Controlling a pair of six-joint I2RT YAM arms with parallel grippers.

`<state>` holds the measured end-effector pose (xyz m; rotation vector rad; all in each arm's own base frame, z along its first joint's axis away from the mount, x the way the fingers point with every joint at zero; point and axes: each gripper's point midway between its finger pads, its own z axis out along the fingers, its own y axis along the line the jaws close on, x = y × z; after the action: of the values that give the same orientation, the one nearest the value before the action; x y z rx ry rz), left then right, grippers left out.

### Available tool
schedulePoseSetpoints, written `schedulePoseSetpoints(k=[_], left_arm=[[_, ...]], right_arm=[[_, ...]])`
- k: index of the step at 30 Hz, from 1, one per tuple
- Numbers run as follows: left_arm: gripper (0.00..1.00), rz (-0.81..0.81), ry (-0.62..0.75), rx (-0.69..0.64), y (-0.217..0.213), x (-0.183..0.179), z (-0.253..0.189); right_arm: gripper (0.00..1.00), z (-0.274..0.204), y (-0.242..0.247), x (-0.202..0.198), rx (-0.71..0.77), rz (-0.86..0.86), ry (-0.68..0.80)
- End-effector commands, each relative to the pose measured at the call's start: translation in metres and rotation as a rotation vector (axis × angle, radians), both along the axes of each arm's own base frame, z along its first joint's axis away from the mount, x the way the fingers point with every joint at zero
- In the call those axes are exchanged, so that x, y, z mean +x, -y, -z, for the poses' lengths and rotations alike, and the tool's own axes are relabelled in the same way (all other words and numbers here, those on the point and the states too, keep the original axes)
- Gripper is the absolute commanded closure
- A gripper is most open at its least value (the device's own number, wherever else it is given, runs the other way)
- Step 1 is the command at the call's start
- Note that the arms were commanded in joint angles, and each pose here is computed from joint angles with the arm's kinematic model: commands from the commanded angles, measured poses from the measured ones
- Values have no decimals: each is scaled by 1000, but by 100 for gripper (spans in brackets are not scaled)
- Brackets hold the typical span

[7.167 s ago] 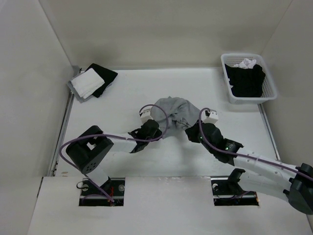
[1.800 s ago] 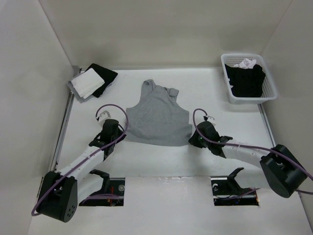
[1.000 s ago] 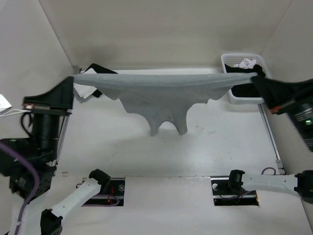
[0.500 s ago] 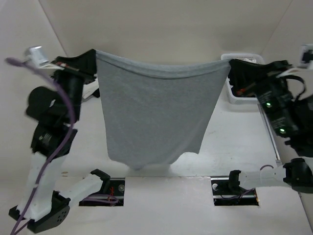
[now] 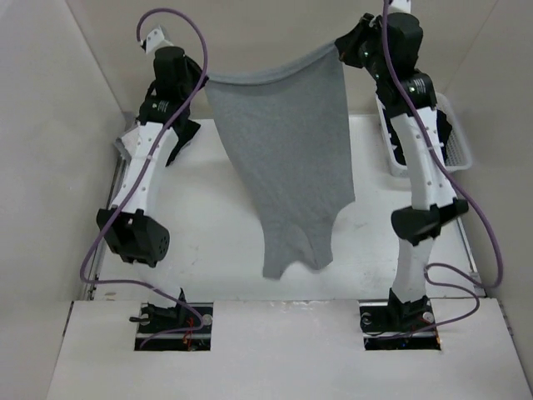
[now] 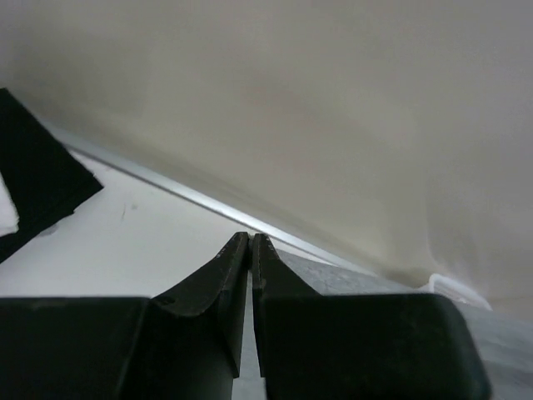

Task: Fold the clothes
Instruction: Flatten the tank top out

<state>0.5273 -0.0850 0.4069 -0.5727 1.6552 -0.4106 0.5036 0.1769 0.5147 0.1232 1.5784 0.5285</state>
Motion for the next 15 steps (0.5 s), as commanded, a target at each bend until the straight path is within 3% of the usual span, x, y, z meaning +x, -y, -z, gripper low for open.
schedulePoseSetpoints(k=[1,10,15], left_arm=[[100,38,233,-52,-6,-23,-110],[100,44,401,-65,-16,-81,-178],[100,24,397,-41,-24,-108,-162]], right_arm=[[100,-72,5,-48,118,-113,123],[100,-130,19,-112,173,-149,263],[100,-72,14,-125,129,-131,127]])
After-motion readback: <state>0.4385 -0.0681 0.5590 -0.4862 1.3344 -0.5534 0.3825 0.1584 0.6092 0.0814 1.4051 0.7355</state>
